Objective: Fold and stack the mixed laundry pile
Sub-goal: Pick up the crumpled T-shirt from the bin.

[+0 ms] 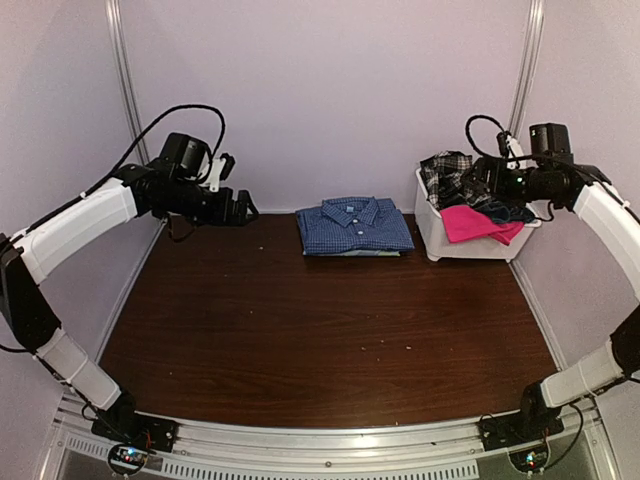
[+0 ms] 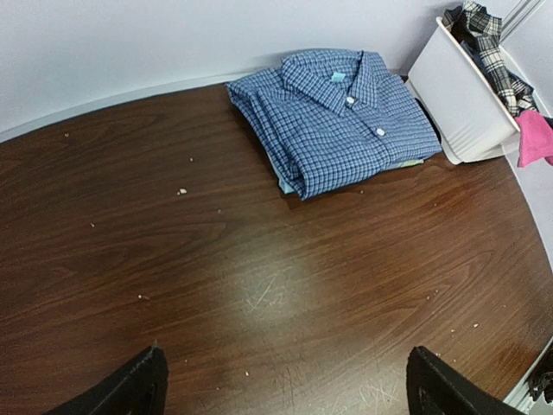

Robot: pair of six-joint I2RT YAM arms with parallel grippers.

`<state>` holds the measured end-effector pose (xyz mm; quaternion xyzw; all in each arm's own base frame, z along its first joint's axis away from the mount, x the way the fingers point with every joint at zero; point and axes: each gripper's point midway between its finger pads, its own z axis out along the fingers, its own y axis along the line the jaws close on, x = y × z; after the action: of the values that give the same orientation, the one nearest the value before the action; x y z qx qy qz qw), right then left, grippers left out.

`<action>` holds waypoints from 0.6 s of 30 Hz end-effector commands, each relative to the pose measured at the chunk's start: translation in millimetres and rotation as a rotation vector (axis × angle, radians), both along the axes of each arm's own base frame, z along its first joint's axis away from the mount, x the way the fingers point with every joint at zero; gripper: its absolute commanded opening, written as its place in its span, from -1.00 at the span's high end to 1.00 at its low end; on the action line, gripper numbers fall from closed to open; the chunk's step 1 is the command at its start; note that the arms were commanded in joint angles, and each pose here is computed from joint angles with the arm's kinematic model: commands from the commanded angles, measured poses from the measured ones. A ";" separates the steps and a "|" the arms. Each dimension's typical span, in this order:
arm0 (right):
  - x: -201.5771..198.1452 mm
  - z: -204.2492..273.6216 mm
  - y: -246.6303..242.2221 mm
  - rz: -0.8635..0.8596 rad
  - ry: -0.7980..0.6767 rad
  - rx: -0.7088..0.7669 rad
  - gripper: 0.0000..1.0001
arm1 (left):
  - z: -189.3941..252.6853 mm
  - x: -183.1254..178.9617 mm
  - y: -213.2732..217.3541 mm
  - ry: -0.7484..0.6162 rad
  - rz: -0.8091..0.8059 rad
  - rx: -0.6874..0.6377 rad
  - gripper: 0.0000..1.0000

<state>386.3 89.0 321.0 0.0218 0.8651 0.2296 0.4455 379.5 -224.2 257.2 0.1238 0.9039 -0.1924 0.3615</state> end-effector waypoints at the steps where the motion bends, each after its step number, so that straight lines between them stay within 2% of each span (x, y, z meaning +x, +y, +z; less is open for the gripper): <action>1: 34.1 27.2 -58.3 -0.170 -0.011 -0.169 -1.00 | 18.6 14.1 -3.7 -0.048 0.001 -0.010 -0.95; 7: 69.2 12.1 -112.7 -0.281 0.121 -0.278 -1.00 | 12.7 17.7 -6.1 -0.031 0.002 -0.006 -0.95; 10: 74.8 -14.0 -128.3 -0.317 0.197 -0.348 -1.00 | 11.7 19.4 -6.2 -0.031 0.003 -0.001 -0.95; 18: 92.7 -72.0 -142.4 -0.319 0.319 -0.437 -1.00 | 3.8 25.4 -8.5 -0.013 -0.001 0.017 -0.95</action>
<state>479.0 -40.5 264.8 0.0997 0.9310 -0.0010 0.3511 395.0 -231.9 253.8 0.1247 0.9074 -0.1875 0.3549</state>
